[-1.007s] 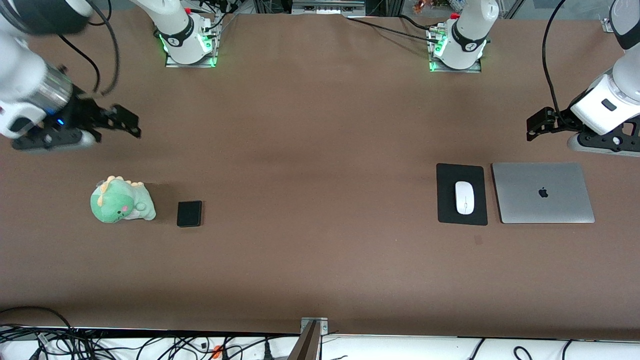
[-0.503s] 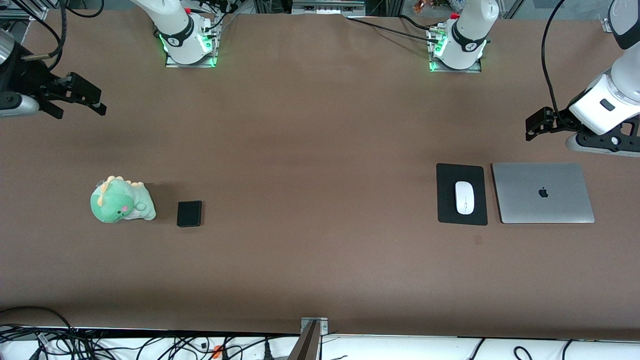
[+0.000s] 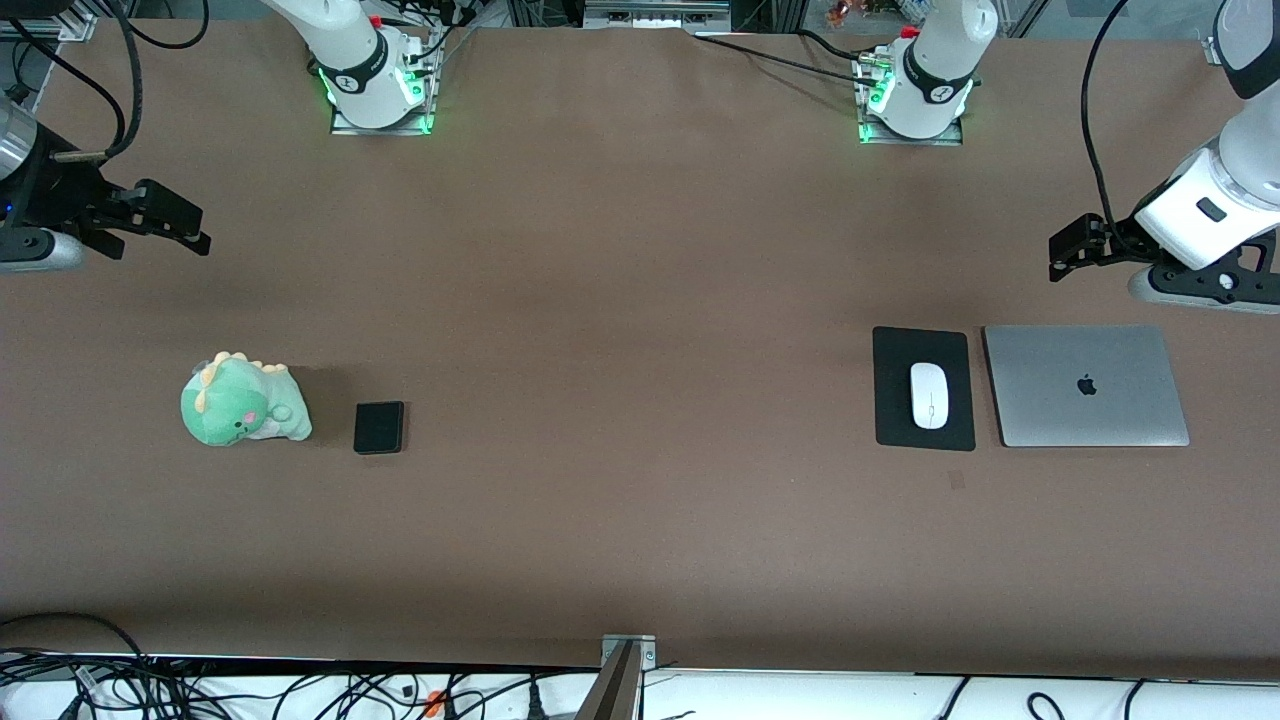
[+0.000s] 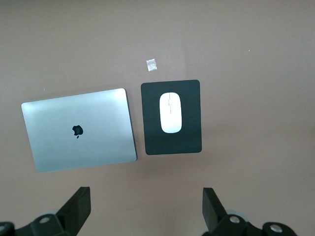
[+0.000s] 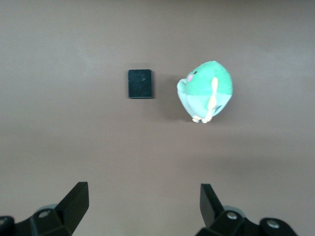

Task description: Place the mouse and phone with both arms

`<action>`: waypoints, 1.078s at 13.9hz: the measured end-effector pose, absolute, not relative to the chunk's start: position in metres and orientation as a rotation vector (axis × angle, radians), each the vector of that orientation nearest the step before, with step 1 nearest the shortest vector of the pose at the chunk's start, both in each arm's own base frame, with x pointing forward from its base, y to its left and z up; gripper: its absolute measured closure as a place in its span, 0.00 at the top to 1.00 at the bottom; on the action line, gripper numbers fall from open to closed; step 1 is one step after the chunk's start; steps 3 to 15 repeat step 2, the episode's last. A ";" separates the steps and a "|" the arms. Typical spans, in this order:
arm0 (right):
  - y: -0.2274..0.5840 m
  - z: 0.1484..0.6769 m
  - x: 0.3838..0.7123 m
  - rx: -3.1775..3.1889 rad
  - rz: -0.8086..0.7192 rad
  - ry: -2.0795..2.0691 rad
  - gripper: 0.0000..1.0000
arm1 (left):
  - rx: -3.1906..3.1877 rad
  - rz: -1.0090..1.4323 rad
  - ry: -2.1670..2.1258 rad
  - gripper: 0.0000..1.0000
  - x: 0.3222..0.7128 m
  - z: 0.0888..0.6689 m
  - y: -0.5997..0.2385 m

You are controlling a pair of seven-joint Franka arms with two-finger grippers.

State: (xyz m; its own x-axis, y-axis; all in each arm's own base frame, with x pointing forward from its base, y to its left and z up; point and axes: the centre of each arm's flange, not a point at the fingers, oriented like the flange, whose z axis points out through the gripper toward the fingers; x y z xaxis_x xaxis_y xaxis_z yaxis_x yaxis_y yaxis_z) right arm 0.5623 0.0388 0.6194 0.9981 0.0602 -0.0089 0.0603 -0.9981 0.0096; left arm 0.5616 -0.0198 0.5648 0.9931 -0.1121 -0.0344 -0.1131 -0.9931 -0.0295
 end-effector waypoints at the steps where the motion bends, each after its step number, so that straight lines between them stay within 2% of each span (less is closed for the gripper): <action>1: 0.045 0.623 0.561 3.112 -0.008 0.116 1.00 | -3.105 0.051 0.175 1.00 0.562 0.565 -0.020; 15: 0.049 0.625 0.561 3.104 -0.005 0.130 1.00 | -3.105 0.052 0.175 1.00 0.562 0.565 -0.020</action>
